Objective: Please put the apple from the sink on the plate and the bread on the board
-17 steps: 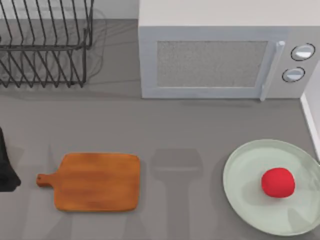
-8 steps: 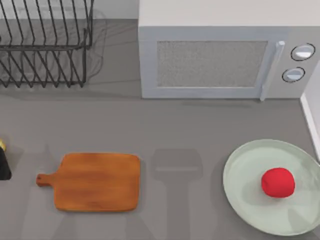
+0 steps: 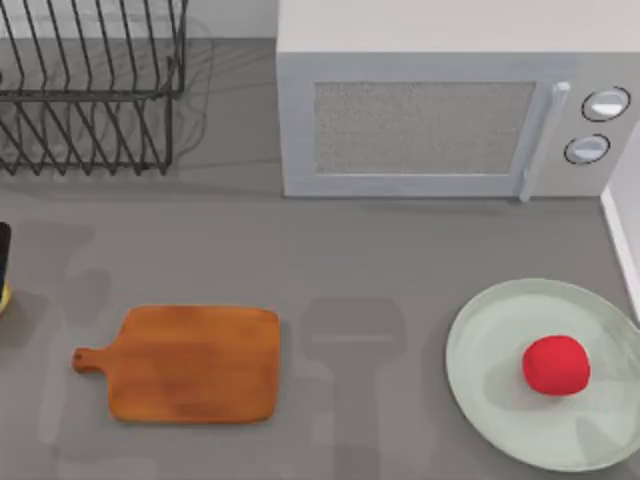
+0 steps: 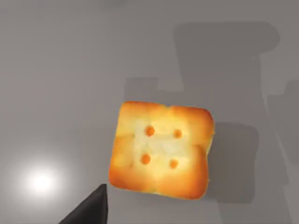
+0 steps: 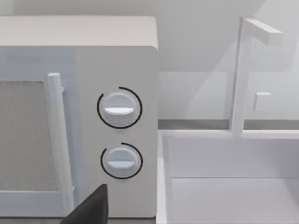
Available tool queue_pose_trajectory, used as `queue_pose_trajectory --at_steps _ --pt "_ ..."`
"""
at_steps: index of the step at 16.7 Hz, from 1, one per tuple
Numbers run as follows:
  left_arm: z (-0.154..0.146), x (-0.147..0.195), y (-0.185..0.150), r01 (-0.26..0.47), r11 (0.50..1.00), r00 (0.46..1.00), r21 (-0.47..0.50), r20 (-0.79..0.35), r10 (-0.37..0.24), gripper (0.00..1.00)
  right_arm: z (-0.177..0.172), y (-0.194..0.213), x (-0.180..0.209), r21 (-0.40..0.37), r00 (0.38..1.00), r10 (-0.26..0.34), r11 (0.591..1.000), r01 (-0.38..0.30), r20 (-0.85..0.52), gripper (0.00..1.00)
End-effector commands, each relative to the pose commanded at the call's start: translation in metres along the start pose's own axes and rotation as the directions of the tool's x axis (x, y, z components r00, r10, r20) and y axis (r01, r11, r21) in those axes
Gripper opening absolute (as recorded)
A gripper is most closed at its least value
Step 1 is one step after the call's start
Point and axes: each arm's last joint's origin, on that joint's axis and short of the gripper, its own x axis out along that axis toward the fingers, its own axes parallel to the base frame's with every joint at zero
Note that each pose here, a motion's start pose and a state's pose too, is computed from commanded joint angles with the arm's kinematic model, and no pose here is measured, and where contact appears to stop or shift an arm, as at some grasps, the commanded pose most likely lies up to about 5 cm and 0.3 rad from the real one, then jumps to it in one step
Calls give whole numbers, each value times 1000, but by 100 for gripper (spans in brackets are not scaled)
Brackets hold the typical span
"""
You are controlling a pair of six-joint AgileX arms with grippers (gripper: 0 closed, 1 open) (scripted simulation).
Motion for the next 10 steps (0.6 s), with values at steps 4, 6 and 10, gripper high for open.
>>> queue_pose_trajectory --at_steps 4,6,10 --pt "33 62 21 102 994 927 34 -365 -83 100 0 0 0 0 1000 0 1000 0 0 100" --pt "43 88 30 150 988 870 35 -480 -115 100 0 0 0 0 1000 0 1000 0 0 100" --pt "58 121 45 207 978 796 31 -587 -150 100 0 0 0 0 1000 0 1000 0 0 100"
